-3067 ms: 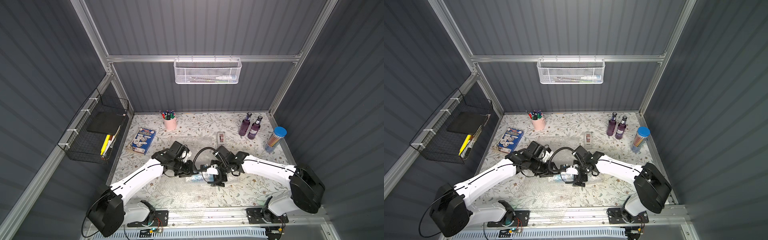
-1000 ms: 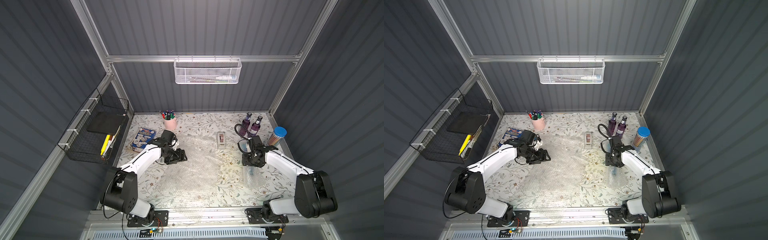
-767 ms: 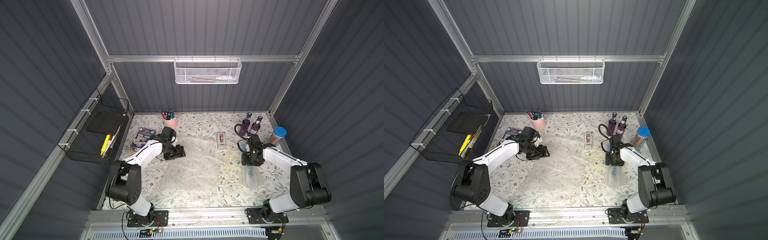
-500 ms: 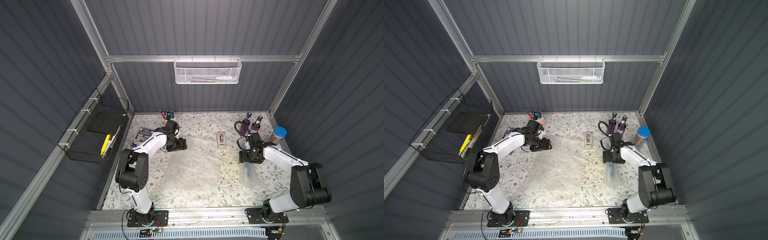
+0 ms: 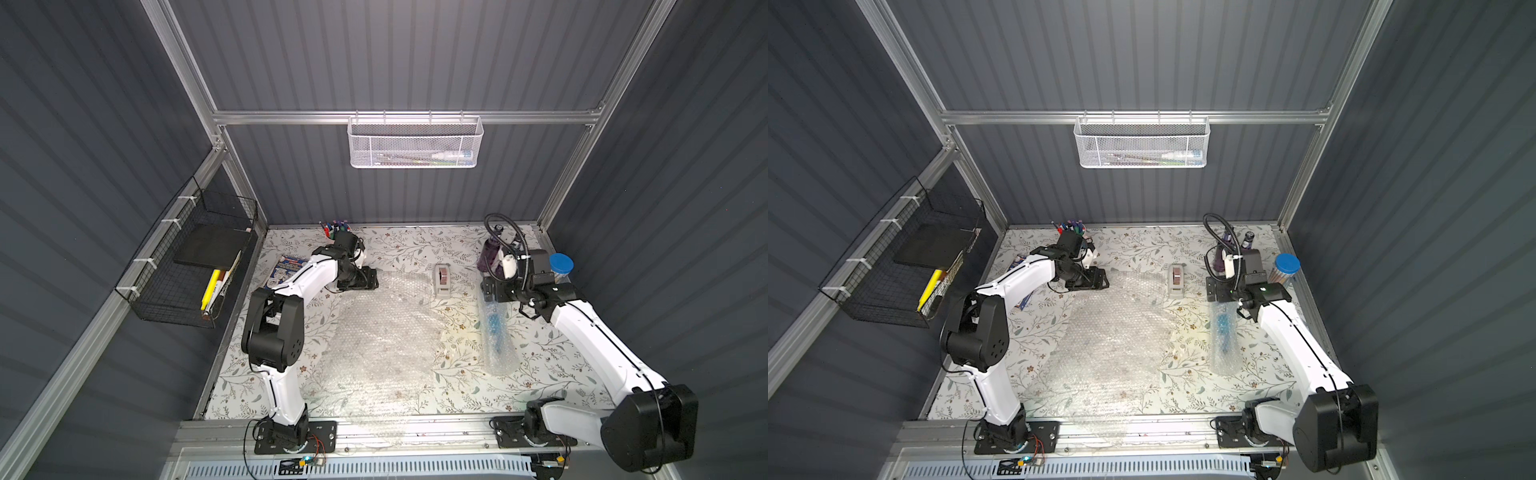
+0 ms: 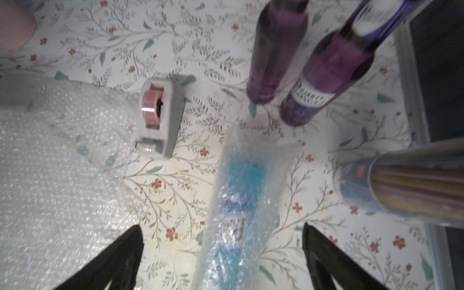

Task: Wrap wine bottles in bubble wrap
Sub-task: Place the bubble wrap at the center of the board, then pick up the wine bottle from the center of the board.

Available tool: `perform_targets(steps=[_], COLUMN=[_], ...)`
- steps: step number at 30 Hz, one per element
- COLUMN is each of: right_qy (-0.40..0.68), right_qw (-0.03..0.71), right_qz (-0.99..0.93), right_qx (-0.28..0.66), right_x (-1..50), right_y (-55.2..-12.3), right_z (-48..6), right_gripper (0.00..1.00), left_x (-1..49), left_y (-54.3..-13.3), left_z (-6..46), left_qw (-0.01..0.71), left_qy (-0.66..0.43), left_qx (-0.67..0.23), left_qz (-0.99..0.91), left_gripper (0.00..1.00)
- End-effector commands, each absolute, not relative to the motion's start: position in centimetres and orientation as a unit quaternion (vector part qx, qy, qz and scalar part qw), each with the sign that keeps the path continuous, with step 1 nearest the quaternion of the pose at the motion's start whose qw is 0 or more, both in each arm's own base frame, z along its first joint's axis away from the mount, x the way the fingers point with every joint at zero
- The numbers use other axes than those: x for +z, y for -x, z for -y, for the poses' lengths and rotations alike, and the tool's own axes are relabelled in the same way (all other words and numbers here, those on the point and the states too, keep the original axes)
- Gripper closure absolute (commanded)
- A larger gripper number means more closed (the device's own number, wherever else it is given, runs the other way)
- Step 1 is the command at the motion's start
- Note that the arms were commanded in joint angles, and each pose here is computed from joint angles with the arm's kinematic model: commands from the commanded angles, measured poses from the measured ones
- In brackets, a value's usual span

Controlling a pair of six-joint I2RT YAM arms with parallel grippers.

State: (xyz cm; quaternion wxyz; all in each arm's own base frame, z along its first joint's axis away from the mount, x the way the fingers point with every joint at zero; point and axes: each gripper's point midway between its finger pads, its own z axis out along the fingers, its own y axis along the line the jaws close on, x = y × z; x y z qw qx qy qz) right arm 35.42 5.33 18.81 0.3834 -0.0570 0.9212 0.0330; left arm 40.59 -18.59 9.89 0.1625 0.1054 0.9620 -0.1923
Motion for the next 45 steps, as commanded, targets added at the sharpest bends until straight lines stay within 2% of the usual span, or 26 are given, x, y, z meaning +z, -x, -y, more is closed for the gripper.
perform_targets(steps=[1,8,11,14,16,17,28,31,35,45], right_qy=[0.064,0.032,0.031,0.040,0.049,0.050,0.112,0.114,0.118,0.084], right_qw=[0.462,0.500,0.514,0.516,0.525,0.530,0.579,0.576,0.569,0.571], right_qz=[-0.884,-0.865,-0.857,-0.856,-0.849,-0.846,-0.804,-0.806,-0.810,-0.814], right_qx=[0.024,0.026,0.022,0.020,0.019,0.023,0.072,0.079,0.080,0.062], right_x=[22.0,23.6,24.0,23.6,23.1,22.9,21.5,20.8,20.0,19.1], right_y=[-39.0,-42.1,-42.7,-43.3,-44.0,-44.4,-47.7,-48.3,-48.7,-50.3], right_z=[-4.3,0.1,1.4,2.3,2.6,2.9,1.8,1.8,1.8,3.2], right_gripper=[0.01,0.05,0.09,0.11,0.12,0.13,0.27,0.33,0.47,0.47], left_x=[12.6,15.1,16.7,18.7,18.1,18.2,18.1,17.9,17.6,17.2], left_y=[-41.3,-40.1,-39.6,-39.2,-38.2,-38.1,-37.5,-37.5,-37.4,-37.1], left_z=[18.9,19.7,20.6,21.5,21.7,21.9,22.1,22.0,21.8,21.7], left_qw=[0.196,0.216,0.230,0.246,0.236,0.237,0.222,0.216,0.209,0.198], left_qy=[-0.132,-0.157,-0.170,-0.181,-0.180,-0.179,-0.171,-0.167,-0.165,-0.165], left_qx=[-0.224,-0.280,-0.331,-0.368,-0.385,-0.392,-0.413,-0.414,-0.408,-0.405], left_qz=[-0.946,-0.922,-0.899,-0.878,-0.874,-0.871,-0.867,-0.869,-0.873,-0.877], left_gripper=[0.21,0.17,0.14,0.09,0.01,0.01,0.01,0.01,0.01,0.01])
